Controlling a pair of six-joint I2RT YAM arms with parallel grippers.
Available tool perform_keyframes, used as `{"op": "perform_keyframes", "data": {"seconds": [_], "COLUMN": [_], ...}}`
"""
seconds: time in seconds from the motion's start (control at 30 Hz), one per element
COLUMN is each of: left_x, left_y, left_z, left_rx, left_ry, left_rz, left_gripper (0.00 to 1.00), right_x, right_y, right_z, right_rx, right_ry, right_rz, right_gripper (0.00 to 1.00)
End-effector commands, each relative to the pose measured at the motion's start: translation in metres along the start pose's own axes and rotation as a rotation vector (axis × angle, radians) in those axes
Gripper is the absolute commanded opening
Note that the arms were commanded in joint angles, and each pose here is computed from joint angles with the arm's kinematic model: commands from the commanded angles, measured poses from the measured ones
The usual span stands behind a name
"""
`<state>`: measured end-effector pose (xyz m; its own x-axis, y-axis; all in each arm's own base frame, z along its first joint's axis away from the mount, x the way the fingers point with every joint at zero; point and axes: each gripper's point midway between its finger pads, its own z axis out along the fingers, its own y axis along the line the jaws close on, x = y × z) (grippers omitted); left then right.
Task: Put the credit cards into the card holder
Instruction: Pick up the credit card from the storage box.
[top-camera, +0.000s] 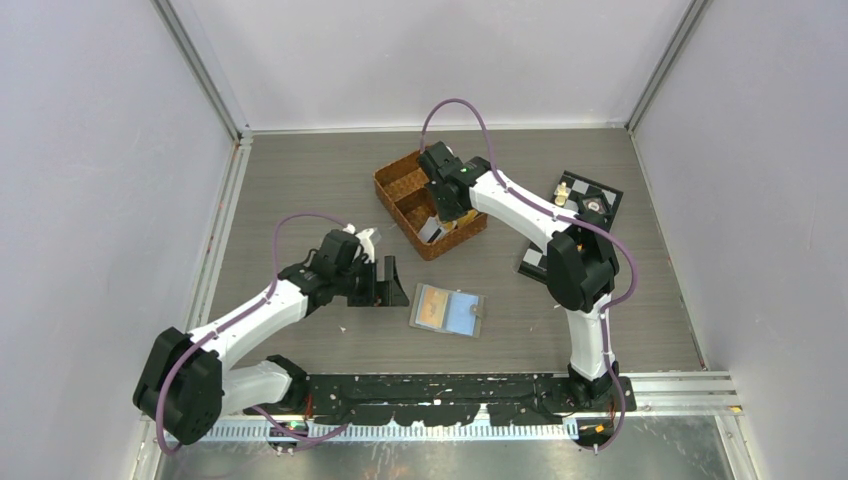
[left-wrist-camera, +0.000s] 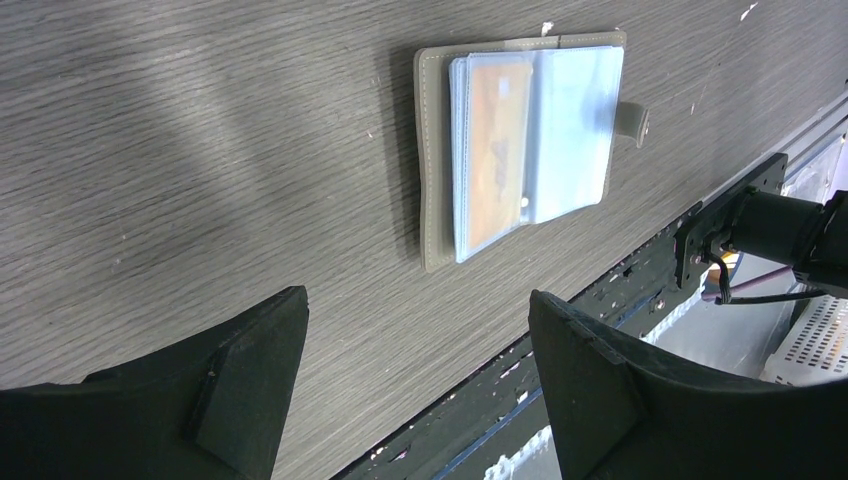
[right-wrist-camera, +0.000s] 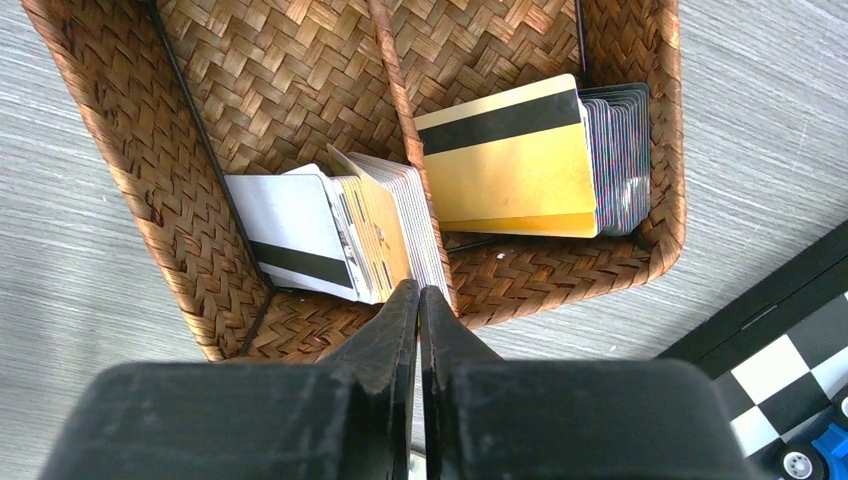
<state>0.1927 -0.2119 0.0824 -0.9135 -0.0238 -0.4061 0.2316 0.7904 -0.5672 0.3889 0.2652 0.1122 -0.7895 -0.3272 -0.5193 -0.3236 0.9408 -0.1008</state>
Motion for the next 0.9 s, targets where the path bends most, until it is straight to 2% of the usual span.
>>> {"op": "perform_keyframes", "data": {"seconds": [0.0,0.13,0.3,0.57,0.87], "left_x": [-0.008,-0.008,-0.009,-0.011,-0.009], "left_y": [-0.006,-0.006,-0.005,-0.005,-0.004], "left_z": [-0.004,-0.005,-0.007,-0.008,-0.008], "left_rx": [0.036,0.035,0.036,0.037,0.035], "left_ry": [-0.039,-0.044,-0.050,-0.061,-0.061], "left_rz": [0.016,0.014,0.013,0.008,0.005], "left_gripper": [0.83,0.83,0.83,0.83,0.83], "right_x": [-0.017,-0.016,-0.020,-0.038,-0.028], "right_y": [-0.001,0.000,0.005,0.010,0.007], "right_z": [-0.008,-0.005,-0.011,-0.048,-0.039], "right_rx": [-0.003,-0.005,-0.039,-0.116,-0.093], "right_ry": [-0.046,-0.040,-0.053,-0.135,-0.109], "right_rz": [-0.012,-0.019,-0.020,-0.003,-0.014], "right_gripper": [0.07,0.01,0.01,0.00,0.01]}}
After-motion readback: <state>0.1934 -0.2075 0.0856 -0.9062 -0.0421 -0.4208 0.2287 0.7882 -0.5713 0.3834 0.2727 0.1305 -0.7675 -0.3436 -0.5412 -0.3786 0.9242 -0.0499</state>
